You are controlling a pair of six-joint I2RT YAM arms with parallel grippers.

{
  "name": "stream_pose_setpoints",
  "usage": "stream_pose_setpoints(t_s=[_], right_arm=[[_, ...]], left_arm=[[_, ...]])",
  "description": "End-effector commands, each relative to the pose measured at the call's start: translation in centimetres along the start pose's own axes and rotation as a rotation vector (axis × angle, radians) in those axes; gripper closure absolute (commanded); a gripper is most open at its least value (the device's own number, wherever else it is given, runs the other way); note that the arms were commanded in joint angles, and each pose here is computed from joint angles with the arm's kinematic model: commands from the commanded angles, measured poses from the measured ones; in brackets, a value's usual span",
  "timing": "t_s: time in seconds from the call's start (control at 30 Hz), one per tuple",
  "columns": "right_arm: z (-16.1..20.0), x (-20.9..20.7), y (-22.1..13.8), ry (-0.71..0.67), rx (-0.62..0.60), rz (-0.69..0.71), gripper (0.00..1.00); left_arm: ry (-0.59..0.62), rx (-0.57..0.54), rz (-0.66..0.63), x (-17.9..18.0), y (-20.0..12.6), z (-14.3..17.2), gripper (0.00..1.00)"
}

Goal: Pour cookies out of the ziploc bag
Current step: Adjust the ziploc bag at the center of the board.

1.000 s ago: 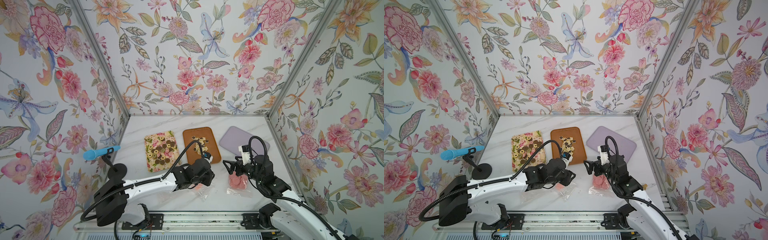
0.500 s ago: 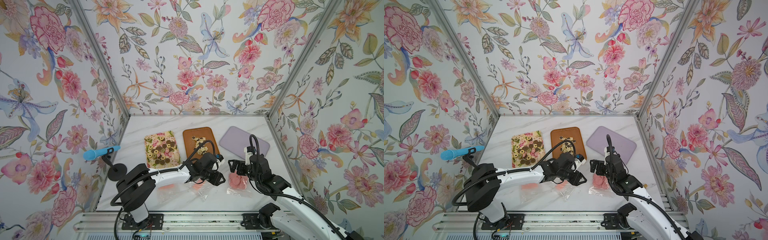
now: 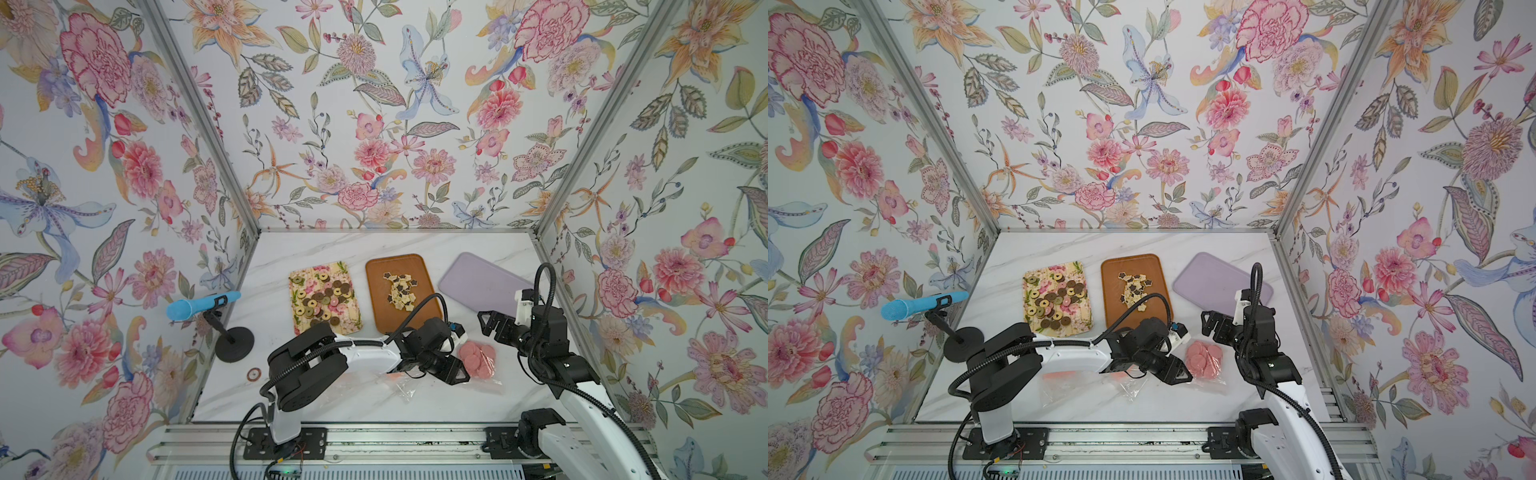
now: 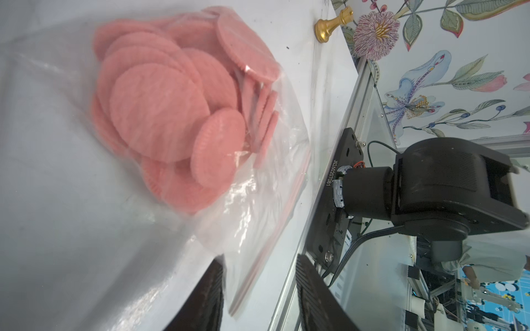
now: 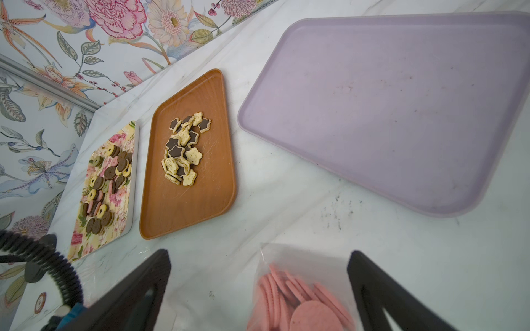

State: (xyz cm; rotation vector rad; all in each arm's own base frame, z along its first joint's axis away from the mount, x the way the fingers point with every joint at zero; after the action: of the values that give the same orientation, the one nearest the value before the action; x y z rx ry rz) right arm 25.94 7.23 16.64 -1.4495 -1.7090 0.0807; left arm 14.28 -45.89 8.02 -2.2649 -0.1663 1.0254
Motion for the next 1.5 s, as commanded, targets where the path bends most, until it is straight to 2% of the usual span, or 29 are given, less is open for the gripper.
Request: stream_pose_setpoints(t_s=[0.0,0.07,0.1,0.27,0.4,0.63,0.7,0.83,0.93,1.2,1.3,1.47], right_arm=[[1.2,-0.1,0.1,-0.017,0.047,-0.027,0.0],[1.1,0.1,0.0,-0.023,0.047,-0.037,0.0],[1.0,0.2,0.0,-0.026,0.047,-0.044,0.0],[1.5,0.6,0.4,-0.062,0.078,-0.073,0.0],[1.2,0.9,0.7,-0.073,0.069,-0.092,0.0],[2.2,1.9,2.1,-0.083,0.137,-0.167,0.0],[2.4,2.0,2.3,-0.094,0.143,-0.176,0.0],[2.5,2.3,3.1,-0.101,0.161,-0.183,0.0],[2.0,1.8,3.8,-0.108,0.153,-0.142,0.0],[-1.7,0.5,3.7,-0.178,0.003,0.022,0.0],[-2.6,1.2,3.8,-0.176,-0.02,-0.012,0.0],[-0.9,2.5,5.0,-0.202,0.083,-0.12,0.03]], left_arm=[[-0.001,-0.003,0.023,-0.8,0.5,-0.6,0.83],[-0.006,-0.015,0.009,-0.4,0.0,-1.0,0.97],[-0.009,-0.025,0.0,-0.1,-0.4,-1.4,1.0],[-0.011,-0.083,-0.081,3.0,-4.2,-4.1,1.0],[0.029,-0.066,-0.146,6.2,-6.5,-6.4,1.0],[0.161,0.033,-0.217,10.7,-7.0,-11.8,1.0],[0.181,0.053,-0.213,11.7,-6.9,-13.2,0.95],[0.2,0.108,-0.237,13.4,-6.8,-13.8,0.93],[0.206,0.118,-0.233,13.5,-7.0,-13.6,0.99],[0.201,0.066,-0.196,12.0,-8.2,-14.0,1.0],[0.202,0.038,-0.161,11.1,-8.4,-14.4,1.0],[0.208,0.036,-0.18,11.0,-8.9,-14.3,0.97]])
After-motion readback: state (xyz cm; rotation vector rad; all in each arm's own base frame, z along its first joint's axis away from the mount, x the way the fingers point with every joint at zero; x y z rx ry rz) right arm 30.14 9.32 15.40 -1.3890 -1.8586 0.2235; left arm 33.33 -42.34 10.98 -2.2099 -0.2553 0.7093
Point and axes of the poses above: each gripper's point midway between its finger pads, its own y axis out along the fingers, its own x axis along the line the jaws close on, z = x × y, the point moved 1 cm from there along -y, back along the fingers, and after that the axes turned 8 degrees about y, right-handed, at the moved point
